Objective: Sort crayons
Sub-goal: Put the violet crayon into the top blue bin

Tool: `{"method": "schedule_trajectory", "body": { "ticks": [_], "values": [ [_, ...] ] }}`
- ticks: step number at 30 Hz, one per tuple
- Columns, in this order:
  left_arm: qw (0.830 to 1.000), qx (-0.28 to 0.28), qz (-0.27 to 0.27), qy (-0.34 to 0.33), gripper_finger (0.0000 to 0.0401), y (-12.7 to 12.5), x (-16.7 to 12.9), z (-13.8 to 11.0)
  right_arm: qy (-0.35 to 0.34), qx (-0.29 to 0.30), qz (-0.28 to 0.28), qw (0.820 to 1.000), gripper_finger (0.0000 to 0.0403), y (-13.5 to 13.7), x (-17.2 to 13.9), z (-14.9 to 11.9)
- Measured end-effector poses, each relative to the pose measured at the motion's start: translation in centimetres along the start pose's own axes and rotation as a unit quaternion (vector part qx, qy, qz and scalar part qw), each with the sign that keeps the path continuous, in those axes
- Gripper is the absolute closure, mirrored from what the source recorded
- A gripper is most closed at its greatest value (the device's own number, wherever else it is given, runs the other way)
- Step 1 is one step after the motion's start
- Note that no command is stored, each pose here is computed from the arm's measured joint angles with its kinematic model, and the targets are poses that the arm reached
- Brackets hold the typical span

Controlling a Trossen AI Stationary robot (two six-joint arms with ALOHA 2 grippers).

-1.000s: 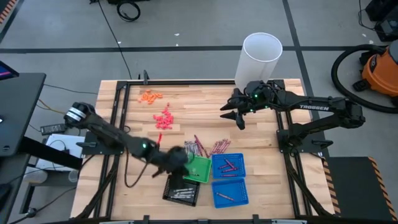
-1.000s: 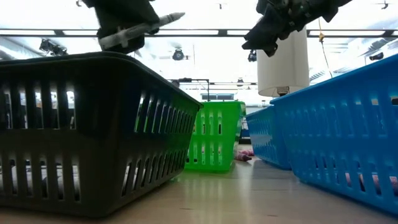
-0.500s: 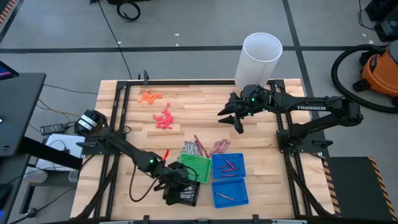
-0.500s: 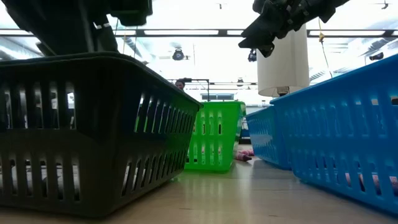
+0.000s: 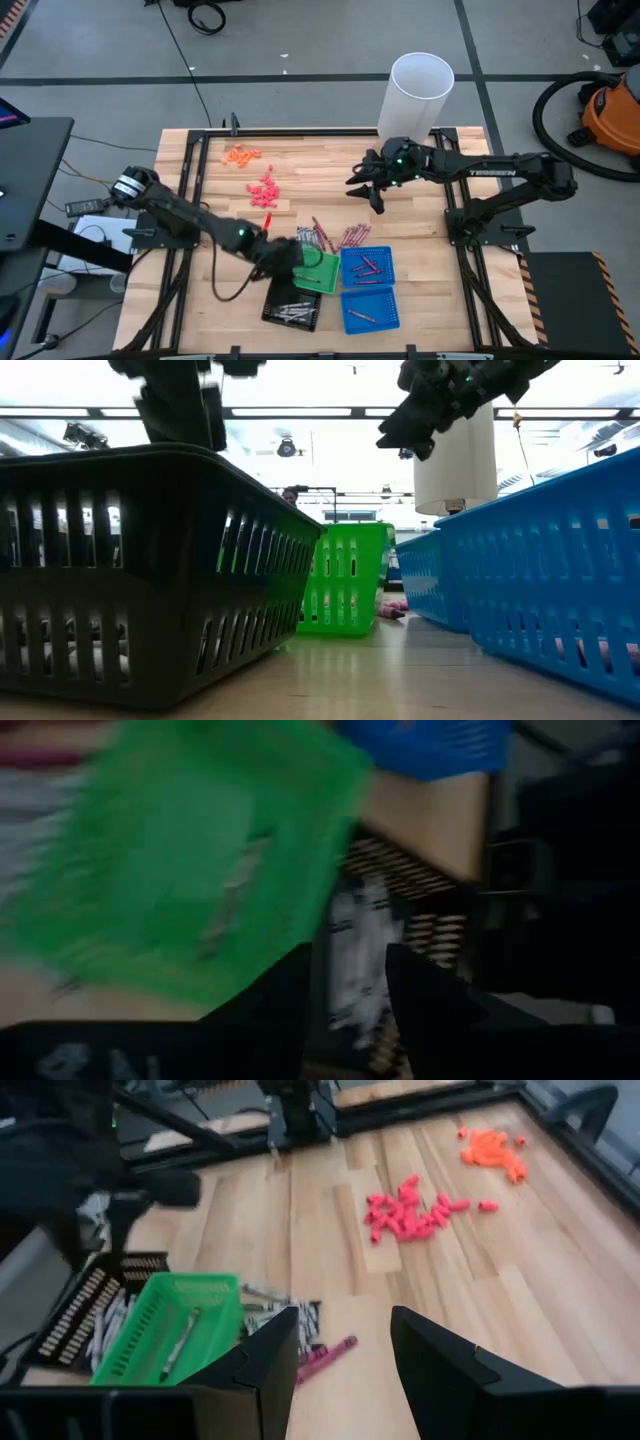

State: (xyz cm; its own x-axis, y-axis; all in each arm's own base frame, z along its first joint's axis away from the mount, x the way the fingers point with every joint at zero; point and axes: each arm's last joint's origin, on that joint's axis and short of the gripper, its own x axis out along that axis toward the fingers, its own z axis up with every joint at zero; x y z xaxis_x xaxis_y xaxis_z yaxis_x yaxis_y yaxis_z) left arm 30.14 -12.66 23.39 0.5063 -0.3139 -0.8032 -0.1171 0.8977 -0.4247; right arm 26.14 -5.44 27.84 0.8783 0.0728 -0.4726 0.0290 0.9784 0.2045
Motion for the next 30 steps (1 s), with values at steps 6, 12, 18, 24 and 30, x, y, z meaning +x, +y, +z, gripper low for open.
{"method": "schedule_trajectory", "body": {
  "ticks": [6, 12, 18, 24, 30],
  "values": [
    [0.999, 0.0, 0.044, -0.006, 0.026, 3.9, -1.4, 2.0, 0.058, 0.049, 0.01, 0.997, 0.0234, -0.6, 3.1, -1.7],
    [0.996, 0.044, 0.075, 0.002, 0.026, 6.6, -2.2, 3.0, 0.104, 0.072, 0.013, 0.992, 0.0234, -0.7, 5.7, -3.3],
    [0.994, 0.062, 0.088, 0.011, 0.026, 8.7, -1.9, 2.8, 0.126, 0.086, 0.017, 0.988, 0.0234, 0.1, 6.7, -4.1],
    [0.995, 0.052, 0.078, -0.016, 0.026, 10.1, -0.5, 1.9, 0.143, 0.088, 0.031, 0.985, 0.0234, 1.0, 7.6, -4.6],
    [0.994, -0.01, 0.089, -0.059, 0.026, 10.7, 0.2, 0.9, 0.173, 0.048, 0.016, 0.984, 0.0234, 1.5, 10.5, -4.2]
  ]
}}
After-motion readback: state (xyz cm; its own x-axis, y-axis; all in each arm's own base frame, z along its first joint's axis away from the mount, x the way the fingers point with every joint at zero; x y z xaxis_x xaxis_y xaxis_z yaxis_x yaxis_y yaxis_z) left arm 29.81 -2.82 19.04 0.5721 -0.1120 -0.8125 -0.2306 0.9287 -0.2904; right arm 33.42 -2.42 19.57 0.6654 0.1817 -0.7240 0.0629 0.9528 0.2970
